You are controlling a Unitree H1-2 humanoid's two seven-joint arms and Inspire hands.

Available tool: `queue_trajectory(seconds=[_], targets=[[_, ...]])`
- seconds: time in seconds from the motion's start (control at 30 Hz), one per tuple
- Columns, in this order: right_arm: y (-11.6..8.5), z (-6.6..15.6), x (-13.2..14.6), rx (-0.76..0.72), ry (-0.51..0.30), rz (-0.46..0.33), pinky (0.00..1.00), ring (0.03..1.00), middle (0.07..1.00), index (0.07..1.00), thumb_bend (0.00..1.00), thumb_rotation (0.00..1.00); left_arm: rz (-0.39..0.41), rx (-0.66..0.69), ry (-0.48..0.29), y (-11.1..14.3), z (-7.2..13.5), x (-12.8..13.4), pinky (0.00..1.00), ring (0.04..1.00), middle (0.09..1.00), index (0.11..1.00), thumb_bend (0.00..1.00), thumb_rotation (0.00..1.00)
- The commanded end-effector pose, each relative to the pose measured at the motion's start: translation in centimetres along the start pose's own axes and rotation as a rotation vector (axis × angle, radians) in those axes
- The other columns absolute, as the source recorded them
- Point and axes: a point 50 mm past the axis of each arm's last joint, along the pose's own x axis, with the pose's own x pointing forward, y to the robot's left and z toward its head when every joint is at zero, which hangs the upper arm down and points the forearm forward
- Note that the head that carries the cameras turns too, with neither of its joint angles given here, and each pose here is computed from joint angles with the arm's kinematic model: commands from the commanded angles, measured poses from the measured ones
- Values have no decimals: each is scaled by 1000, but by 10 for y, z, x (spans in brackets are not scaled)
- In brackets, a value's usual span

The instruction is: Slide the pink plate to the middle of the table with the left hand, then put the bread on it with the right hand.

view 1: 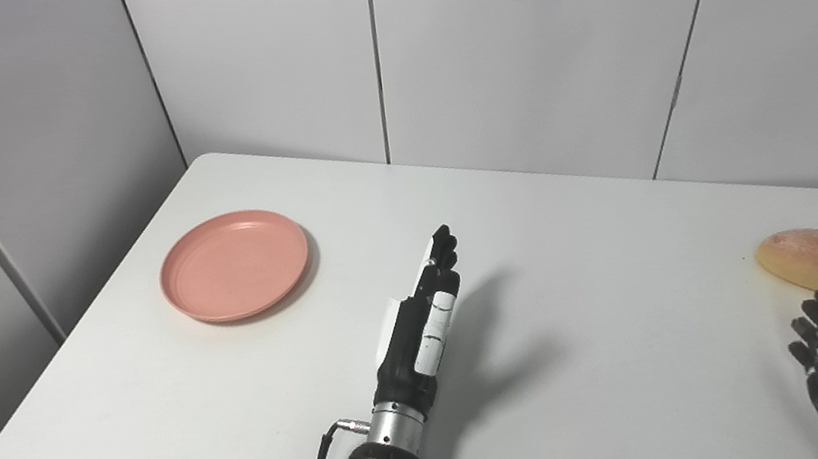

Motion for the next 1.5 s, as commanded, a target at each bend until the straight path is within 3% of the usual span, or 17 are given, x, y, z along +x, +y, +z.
queue_trajectory(seconds=[0.0, 0.17, 0.33, 0.57, 0.77, 0.93, 1.2, 1.47], targets=[[1, 15, 11, -10, -59, 9, 1000, 1000, 1000, 1000, 461, 849, -7, -2, -41, 2, 14, 16, 993, 1000, 1000, 1000, 674, 988], [2, 12, 13, -14, -49, 11, 1000, 1000, 1000, 1000, 469, 859, 19, -10, -49, 20, 24, 22, 978, 990, 1000, 1000, 661, 943], [6, 11, 14, 1, -52, 12, 1000, 1000, 1000, 1000, 476, 846, 44, -1, -96, 55, 46, 27, 935, 956, 968, 973, 718, 895], [6, 8, 15, 11, -62, 33, 1000, 1000, 1000, 1000, 428, 843, 63, 104, -159, 94, 71, 33, 906, 950, 958, 935, 709, 924], [4, 5, 14, 6, -59, 36, 1000, 1000, 1000, 1000, 481, 820, 69, 95, -185, 133, 86, 43, 942, 954, 959, 928, 736, 940], [4, 4, 12, 10, -59, 40, 1000, 1000, 1000, 1000, 473, 835, 94, 122, -214, 152, 118, 51, 927, 956, 969, 925, 713, 997], [4, 5, 12, 17, -56, 34, 1000, 1000, 1000, 1000, 499, 834, 215, 196, -205, 193, 137, 63, 892, 912, 923, 900, 727, 962], [6, 7, 11, 29, -62, 35, 1000, 1000, 1000, 1000, 546, 841, 310, 295, -135, 248, 133, 76, 864, 902, 902, 888, 761, 976]])
